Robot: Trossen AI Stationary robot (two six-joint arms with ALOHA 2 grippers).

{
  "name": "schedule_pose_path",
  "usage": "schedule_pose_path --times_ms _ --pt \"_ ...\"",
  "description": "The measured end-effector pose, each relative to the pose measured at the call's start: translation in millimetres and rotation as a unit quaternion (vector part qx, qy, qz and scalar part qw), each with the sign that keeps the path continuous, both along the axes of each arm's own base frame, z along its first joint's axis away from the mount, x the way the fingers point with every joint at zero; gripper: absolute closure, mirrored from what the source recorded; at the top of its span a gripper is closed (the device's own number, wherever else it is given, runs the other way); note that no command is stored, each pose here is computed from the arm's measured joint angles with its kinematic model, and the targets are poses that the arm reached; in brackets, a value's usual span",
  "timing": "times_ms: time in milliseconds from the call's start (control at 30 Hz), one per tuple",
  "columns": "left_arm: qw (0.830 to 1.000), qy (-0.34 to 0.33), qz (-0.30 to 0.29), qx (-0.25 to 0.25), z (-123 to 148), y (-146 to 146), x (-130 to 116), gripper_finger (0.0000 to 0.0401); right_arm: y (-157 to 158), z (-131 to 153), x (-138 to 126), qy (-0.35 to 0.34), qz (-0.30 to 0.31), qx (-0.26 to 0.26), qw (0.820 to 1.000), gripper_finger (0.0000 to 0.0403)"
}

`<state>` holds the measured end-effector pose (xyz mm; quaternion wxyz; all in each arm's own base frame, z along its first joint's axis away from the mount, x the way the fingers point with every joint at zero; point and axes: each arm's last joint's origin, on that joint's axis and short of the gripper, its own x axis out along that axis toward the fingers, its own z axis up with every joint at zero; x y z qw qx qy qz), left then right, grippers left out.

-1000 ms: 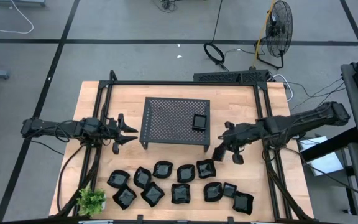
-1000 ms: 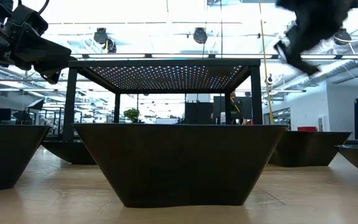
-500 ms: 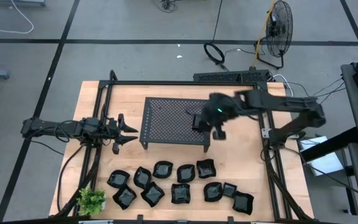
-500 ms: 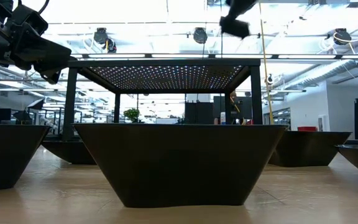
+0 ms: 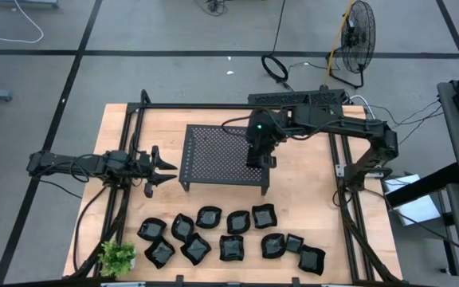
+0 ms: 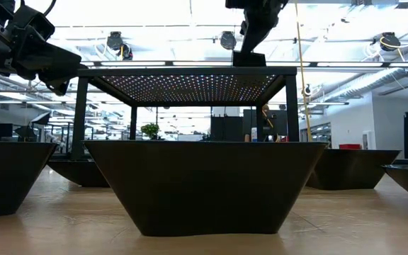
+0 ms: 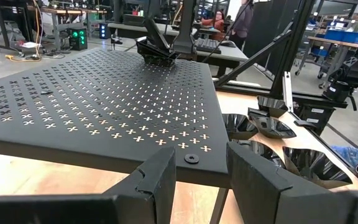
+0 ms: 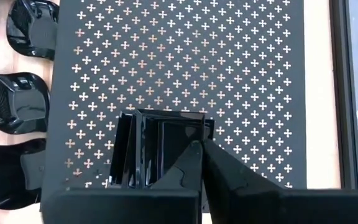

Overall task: Pick & Place Mini shaped plates
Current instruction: Stack the square plate onto the stacked square plate on the shelf, then adjust the square plate

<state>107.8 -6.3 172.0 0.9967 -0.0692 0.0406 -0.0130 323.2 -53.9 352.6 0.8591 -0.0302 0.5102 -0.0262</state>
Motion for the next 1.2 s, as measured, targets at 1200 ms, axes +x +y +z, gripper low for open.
schedule_pose_path --times_ms 1200 --pt "1.000 0.000 0.000 0.000 0.0 0.0 0.0 0.0256 0.9 1.5 1.8 -0.015 -0.030 0.017 0.999 0.0315"
